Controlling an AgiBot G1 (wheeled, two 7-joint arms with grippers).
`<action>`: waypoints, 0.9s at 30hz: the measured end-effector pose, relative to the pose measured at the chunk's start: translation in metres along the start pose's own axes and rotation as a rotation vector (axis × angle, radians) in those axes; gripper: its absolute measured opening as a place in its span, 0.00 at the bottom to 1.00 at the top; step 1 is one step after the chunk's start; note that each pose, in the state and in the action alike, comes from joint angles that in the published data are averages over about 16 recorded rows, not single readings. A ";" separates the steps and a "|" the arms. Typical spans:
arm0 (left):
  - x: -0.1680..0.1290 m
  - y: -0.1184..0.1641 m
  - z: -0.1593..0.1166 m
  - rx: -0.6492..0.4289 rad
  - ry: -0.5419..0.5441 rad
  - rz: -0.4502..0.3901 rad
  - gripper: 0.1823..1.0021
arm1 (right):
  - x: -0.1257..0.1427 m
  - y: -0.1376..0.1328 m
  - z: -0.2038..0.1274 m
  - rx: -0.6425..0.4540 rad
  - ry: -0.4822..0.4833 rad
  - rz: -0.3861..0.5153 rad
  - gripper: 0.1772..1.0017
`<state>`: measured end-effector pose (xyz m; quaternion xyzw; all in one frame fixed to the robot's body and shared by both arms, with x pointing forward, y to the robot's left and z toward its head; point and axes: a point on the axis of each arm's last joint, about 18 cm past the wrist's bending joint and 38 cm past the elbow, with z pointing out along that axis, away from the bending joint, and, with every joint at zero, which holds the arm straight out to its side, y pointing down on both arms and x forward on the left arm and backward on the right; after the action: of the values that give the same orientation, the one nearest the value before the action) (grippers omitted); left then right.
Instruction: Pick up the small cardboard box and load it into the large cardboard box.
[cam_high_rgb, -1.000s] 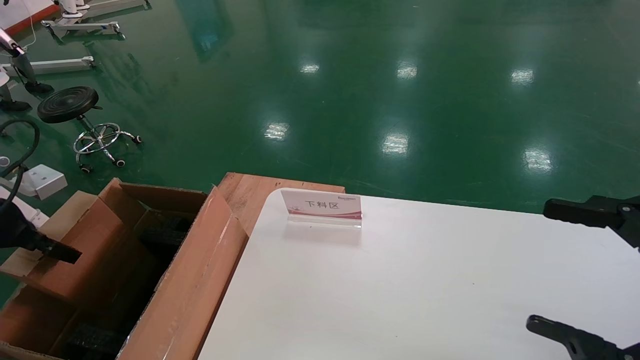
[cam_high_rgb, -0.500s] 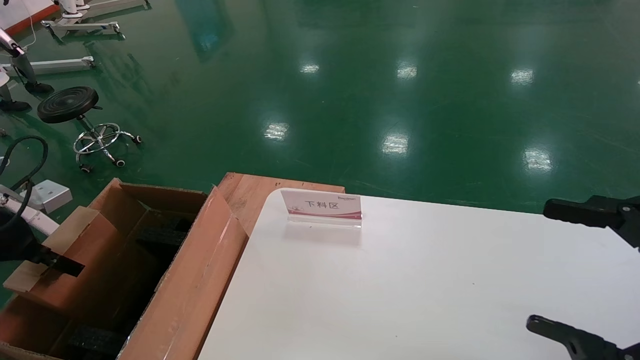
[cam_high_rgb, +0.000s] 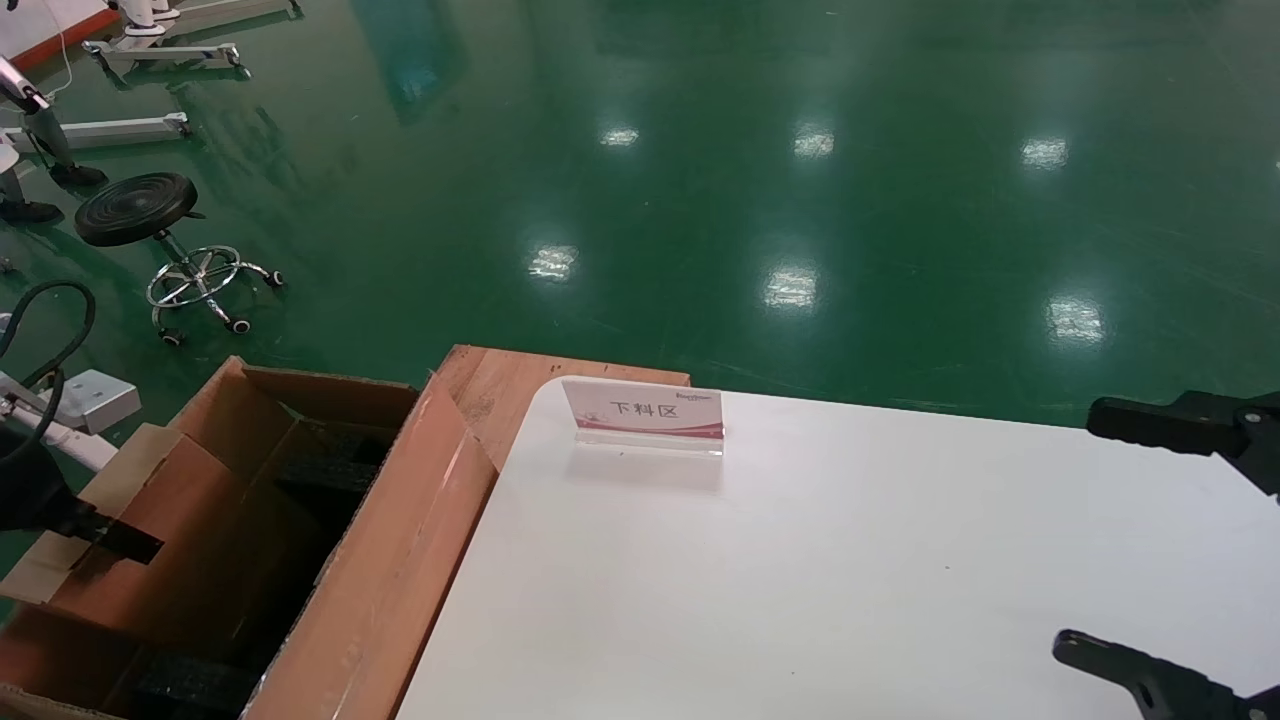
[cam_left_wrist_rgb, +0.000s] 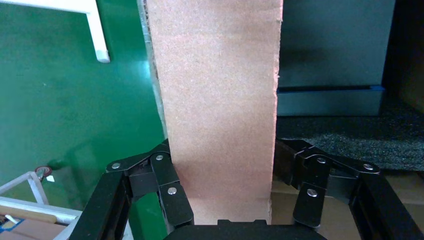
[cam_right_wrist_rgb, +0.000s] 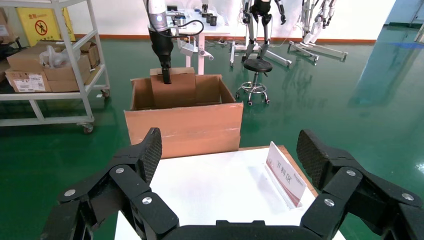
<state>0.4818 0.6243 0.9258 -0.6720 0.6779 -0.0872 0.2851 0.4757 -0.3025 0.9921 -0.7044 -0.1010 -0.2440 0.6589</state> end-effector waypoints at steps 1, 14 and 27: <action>0.000 0.000 0.000 0.000 0.000 0.000 0.14 | 0.000 0.000 0.000 0.000 0.000 0.000 1.00; 0.000 0.001 -0.001 0.003 0.000 0.004 0.36 | 0.000 0.000 0.000 0.000 0.000 0.000 1.00; 0.000 0.000 -0.001 0.005 0.000 0.009 0.70 | 0.000 0.000 0.000 0.000 0.000 0.000 1.00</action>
<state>0.4810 0.6239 0.9263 -0.6682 0.6806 -0.0878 0.2873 0.4757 -0.3025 0.9921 -0.7044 -0.1010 -0.2439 0.6589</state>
